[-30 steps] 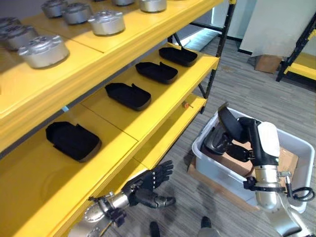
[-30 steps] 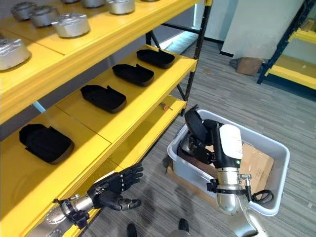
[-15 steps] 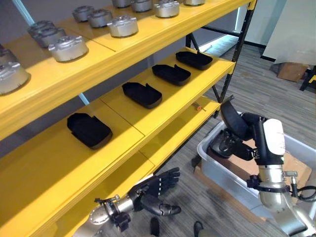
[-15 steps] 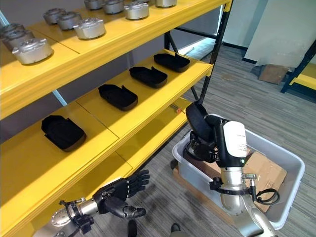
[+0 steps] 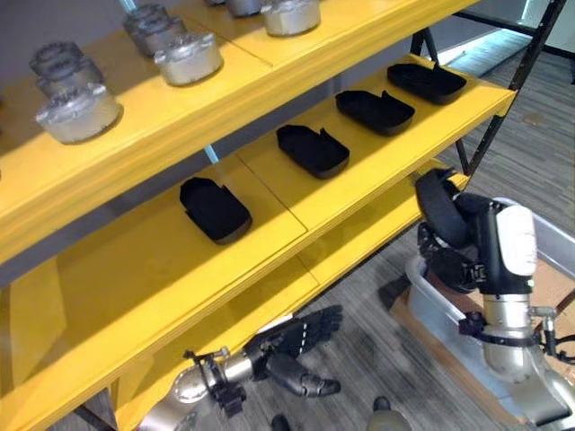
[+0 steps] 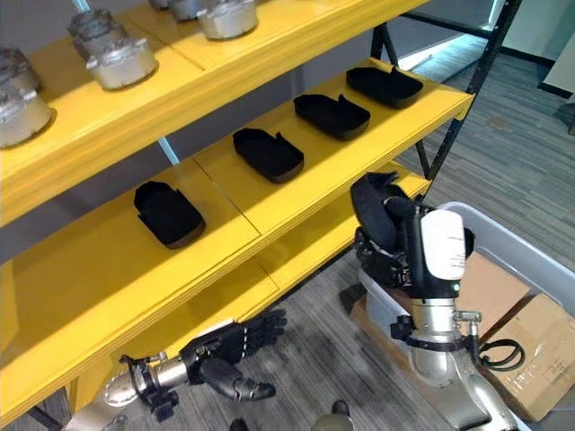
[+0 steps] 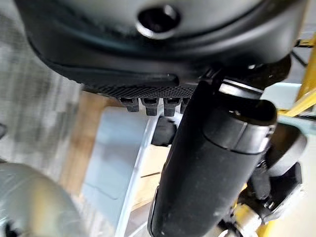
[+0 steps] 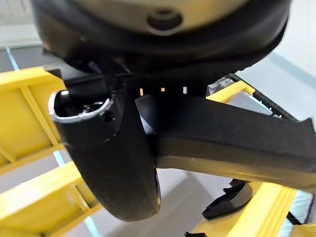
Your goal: Move parts from the plastic box to the shelf.
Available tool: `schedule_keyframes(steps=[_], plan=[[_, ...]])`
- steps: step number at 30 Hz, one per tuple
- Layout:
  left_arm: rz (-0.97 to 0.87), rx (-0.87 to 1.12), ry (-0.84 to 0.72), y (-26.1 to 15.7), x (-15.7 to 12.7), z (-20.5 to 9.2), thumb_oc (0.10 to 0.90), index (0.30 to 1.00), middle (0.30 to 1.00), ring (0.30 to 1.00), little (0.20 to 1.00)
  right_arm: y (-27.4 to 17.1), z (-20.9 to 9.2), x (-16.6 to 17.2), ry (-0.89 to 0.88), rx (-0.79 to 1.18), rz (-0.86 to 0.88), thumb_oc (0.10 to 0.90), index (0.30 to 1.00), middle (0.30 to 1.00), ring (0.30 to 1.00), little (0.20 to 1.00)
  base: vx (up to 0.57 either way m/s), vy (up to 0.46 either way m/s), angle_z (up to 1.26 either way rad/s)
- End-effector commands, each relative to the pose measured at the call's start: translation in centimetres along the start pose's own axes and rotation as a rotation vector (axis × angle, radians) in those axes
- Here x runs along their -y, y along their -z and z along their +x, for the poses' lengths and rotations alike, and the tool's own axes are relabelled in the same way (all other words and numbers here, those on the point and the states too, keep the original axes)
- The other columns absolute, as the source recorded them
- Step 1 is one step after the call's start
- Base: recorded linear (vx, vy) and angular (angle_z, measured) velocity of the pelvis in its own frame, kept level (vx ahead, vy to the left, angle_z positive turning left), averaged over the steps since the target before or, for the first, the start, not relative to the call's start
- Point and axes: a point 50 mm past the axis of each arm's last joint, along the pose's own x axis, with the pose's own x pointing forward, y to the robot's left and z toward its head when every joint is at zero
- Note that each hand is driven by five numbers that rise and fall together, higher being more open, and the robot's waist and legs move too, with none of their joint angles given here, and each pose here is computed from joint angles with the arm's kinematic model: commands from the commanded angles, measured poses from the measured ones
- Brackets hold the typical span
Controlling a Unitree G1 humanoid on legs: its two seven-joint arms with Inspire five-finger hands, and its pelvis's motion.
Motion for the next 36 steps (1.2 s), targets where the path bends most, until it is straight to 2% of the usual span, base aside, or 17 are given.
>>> schedule_keyframes(steps=[1,19,24,28,36], plan=[[0.03,0.234,-0.059,-3.4,-0.6,0.0,0.9,1.0,1.0,1.0,1.0,-4.0,4.2,2.8,0.171,0.329,0.088,0.4,0.3,0.3,0.3,0.3,-0.03,0.411,-0.24],[0.023,0.134,-0.144,-0.9,-1.8,-3.5,0.9,1.0,1.0,1.0,1.0,-5.6,4.4,3.3,0.246,0.322,0.053,0.4,0.3,0.3,0.3,0.3,-0.09,0.301,0.26],[0.037,0.125,-0.118,-1.6,-1.6,-2.7,0.9,1.0,1.0,1.0,1.0,-6.4,3.7,3.7,0.284,0.366,0.035,0.4,0.3,0.3,0.3,0.3,-0.06,0.093,0.39],[0.051,0.131,-0.064,-2.4,-1.3,-1.2,0.9,1.0,1.0,1.0,1.0,-7.1,3.6,4.2,0.269,0.508,0.018,0.4,0.3,0.3,0.3,0.3,-0.05,-0.059,0.69],[0.06,0.104,-0.041,-2.1,-1.0,-1.6,0.9,1.0,1.0,1.0,1.0,-8.4,3.7,3.7,0.19,0.628,0.017,0.4,0.3,0.3,0.3,0.3,0.02,-0.069,0.18]])
